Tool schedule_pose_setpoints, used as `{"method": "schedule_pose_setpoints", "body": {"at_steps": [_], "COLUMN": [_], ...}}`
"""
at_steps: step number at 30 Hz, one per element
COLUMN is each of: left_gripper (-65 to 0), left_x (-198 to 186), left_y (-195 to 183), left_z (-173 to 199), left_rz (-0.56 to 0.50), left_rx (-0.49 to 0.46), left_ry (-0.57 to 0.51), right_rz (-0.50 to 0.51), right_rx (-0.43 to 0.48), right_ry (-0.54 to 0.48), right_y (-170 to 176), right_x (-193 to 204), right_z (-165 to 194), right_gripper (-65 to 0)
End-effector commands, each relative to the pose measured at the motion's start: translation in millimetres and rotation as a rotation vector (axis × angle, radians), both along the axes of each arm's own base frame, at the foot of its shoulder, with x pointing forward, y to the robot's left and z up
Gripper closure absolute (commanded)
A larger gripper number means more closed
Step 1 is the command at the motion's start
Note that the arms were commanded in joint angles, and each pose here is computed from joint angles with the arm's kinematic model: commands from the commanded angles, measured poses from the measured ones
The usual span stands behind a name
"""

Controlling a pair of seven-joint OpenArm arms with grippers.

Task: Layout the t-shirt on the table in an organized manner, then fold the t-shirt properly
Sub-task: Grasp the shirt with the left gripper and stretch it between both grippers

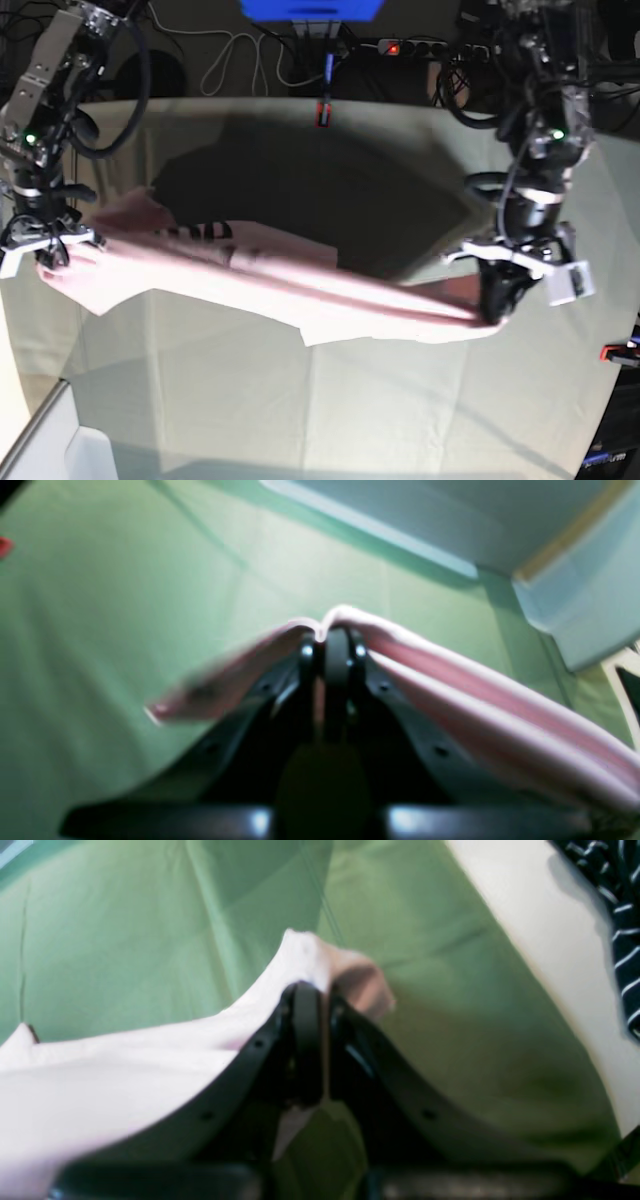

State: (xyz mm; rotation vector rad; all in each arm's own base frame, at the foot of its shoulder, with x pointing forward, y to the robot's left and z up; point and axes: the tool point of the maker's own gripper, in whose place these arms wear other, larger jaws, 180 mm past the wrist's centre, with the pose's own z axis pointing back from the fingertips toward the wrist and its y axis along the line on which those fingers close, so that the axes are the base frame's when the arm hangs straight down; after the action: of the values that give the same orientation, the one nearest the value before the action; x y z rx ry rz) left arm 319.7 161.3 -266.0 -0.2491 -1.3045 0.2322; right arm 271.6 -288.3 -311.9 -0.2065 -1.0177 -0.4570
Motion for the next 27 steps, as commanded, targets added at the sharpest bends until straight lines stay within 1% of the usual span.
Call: {"method": "schedule_pose_setpoints", "body": {"at_steps": [1, 3, 7, 9, 12, 15, 17, 20, 22, 25, 27], "left_gripper": [-0.3, -0.3, -0.3, -0.3, -0.3, -0.3, -0.3, -0.3, -0.3, -0.3, -0.3], "left_x": [0.6, -8.5, -34.3, -47.7, -64.6, -83.1, -96.0, -109.8, -114.2, -115.5, -115.2], "left_y": [16.7, 29.7, 52.3, 58.8, 60.4, 56.0, 45.5, 43.6, 44.6, 44.8, 45.3], "left_z": [15.0, 6.9, -12.9, -23.2, -41.0, -66.3, -88.8, -114.1, -123.0, -124.8, -124.3], "left_rz": [0.039, 0.062, 0.111, 0.124, 0.133, 0.132, 0.110, 0.112, 0.118, 0.120, 0.119], "left_rx": [0.035, 0.040, -0.010, -0.026, -0.047, -0.059, -0.070, -0.084, -0.091, -0.093, -0.089], "left_ry": [-0.053, -0.024, 0.045, 0.084, 0.145, 0.227, 0.297, 0.370, 0.396, 0.402, 0.400], "right_rz": [-0.011, -0.031, -0.069, -0.099, -0.110, -0.118, -0.122, -0.122, -0.064, 0.074, 0.120], "right_rx": [-0.060, -0.074, -0.077, -0.065, -0.035, -0.004, 0.013, 0.033, 0.043, 0.051, 0.063], "right_ry": [-0.072, -0.087, -0.081, -0.042, 0.005, 0.066, 0.113, 0.177, 0.208, 0.282, 0.335], "right_y": [-8.6, -14.7, -23.8, -28.5, -21.7, -12.9, -9.2, -7.6, -0.9, 9.5, 13.4], "right_x": [6.1, 2.2, -8.8, -24.6, -39.8, -60.5, -74.3, -88.6, -89.0, -89.0, -91.5], "right_z": [25.3, 32.8, 32.2, 20.1, 3.1, -16.3, -30.2, -50.5, -62.1, -79.4, -88.8], "right_gripper": [0.0, 0.0, 0.0, 0.0, 0.0, 0.0, 0.0, 0.0, 0.0, 0.0, -1.0]}}
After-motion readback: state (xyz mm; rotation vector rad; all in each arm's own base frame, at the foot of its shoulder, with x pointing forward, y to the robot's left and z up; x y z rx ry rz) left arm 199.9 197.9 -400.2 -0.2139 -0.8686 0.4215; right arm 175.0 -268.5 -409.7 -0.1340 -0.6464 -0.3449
